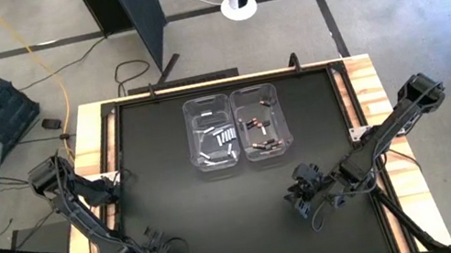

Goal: Sort batteries
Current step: Put the white battery into the left transparent bin

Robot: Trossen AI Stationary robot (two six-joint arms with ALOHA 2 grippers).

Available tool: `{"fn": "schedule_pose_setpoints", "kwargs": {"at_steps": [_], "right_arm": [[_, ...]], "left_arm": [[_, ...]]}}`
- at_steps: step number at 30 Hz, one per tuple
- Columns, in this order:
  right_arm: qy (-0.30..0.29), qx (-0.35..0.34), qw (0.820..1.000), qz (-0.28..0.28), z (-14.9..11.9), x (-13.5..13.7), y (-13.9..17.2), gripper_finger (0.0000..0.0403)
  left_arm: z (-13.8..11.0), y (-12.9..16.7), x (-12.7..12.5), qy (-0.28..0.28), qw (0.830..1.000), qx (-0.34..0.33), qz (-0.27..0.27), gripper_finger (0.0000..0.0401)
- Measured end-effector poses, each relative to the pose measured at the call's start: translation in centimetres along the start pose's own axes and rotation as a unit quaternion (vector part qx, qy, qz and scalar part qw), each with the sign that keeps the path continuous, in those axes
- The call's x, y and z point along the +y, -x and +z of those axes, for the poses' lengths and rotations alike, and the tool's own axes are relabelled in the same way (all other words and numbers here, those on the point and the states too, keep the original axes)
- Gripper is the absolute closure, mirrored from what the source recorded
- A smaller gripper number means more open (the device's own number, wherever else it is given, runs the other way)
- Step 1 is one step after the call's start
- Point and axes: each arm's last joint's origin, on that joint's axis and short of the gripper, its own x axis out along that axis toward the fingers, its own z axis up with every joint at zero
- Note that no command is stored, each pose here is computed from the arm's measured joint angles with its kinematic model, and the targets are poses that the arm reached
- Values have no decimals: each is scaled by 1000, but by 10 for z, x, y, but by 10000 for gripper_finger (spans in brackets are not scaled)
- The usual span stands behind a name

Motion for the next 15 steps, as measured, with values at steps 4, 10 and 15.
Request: {"fn": "schedule_pose_setpoints", "kwargs": {"at_steps": [4,10,15], "right_arm": [[0,0,1000,1,0,0,0,230],[-2,-1,1000,3,0,1,0,230],[-2,-1,1000,3,0,1,0,230]], "left_arm": [[0,0,0,8,1000,0,2,373],[1,0,3,40,999,-3,9,371],[4,-1,10,69,998,-3,11,371]]}}
